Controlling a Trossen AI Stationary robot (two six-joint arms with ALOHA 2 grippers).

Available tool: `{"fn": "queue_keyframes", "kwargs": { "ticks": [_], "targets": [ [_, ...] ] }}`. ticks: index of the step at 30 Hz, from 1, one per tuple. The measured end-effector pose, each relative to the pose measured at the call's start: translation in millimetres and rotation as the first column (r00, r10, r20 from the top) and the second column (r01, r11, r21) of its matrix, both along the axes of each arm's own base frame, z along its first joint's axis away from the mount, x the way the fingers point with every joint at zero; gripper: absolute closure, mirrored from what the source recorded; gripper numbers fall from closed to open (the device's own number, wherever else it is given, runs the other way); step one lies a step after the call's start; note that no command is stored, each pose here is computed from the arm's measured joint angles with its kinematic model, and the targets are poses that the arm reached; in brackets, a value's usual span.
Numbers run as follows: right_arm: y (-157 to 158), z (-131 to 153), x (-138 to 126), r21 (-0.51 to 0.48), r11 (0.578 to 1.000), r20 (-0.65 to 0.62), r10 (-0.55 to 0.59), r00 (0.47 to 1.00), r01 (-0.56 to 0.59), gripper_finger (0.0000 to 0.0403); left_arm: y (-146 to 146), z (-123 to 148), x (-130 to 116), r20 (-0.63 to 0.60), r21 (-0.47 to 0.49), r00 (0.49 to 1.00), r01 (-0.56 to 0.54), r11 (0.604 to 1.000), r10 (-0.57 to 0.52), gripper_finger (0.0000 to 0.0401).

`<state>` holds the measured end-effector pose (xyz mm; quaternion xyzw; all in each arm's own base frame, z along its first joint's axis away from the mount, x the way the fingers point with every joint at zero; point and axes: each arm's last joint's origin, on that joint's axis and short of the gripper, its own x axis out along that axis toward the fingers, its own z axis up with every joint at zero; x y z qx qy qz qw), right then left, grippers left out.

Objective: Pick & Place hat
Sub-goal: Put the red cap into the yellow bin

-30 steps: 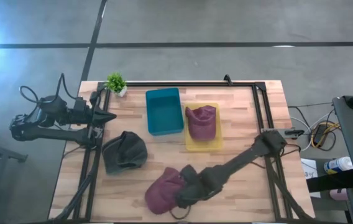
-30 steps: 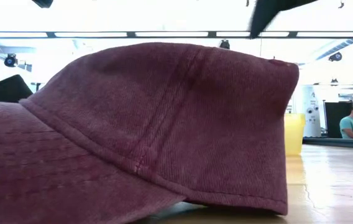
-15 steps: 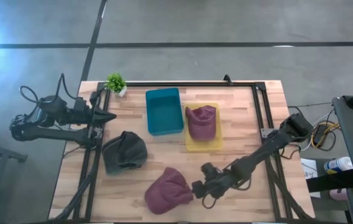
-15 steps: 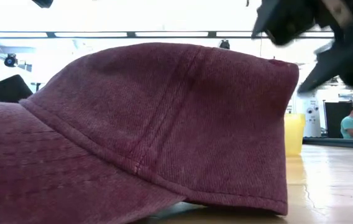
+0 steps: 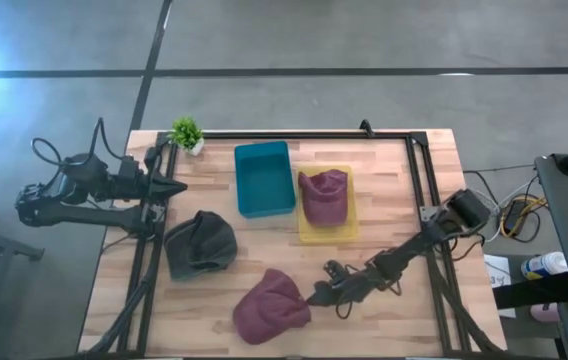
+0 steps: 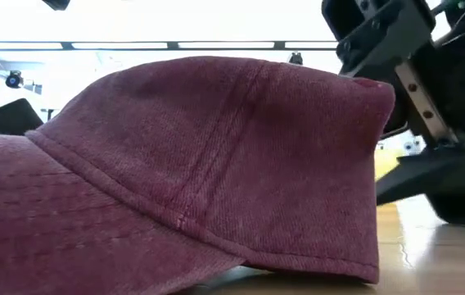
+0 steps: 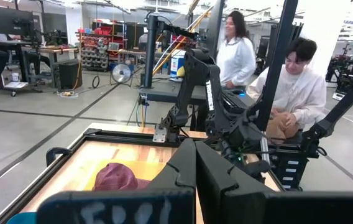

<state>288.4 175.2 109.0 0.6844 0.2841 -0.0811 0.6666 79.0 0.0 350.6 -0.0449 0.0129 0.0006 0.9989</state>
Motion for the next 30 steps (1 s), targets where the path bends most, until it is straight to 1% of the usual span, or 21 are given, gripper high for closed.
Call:
{"fn": "queue_keyframes", "kwargs": {
  "ticks": [3,8,17,22,26,30],
  "targets": [
    [-1.0,-3.4,5.2,0.02,1.0,0.043,0.015,0.999,-0.016,0.0152,0.0,0.0,0.0,0.0,0.0,1.0,0.0,1.0,0.0,0.0401],
    [-6.6,-11.9,11.9,0.036,0.999,0.077,0.001,0.997,-0.004,0.0152,0.0,0.0,0.0,0.0,0.0,1.0,0.0,1.0,0.0,0.0401],
    [-6.7,-16.3,20.8,0.029,0.999,0.076,-0.018,0.997,0.016,0.0152,0.0,0.0,0.0,0.0,0.0,1.0,0.0,1.0,0.0,0.0401],
    [-4.2,-17.0,30.4,-0.026,0.999,0.022,-0.035,0.999,0.036,0.0152,0.0,0.0,0.0,0.0,0.0,1.0,0.0,1.0,0.0,0.0401],
    [-2.7,-14.2,39.1,-0.08,0.997,0.001,-0.007,1.0,0.008,0.0152,0.0,-0.1,0.0,-0.001,0.0,1.0,0.0,1.0,0.0,0.0401],
    [-4.7,-9.2,47.3,-0.109,0.994,-0.017,-0.006,1.0,0.004,0.0152,0.0,-0.1,0.0,0.0,0.0,1.0,0.0,1.0,0.0,0.0401]
  ]
}}
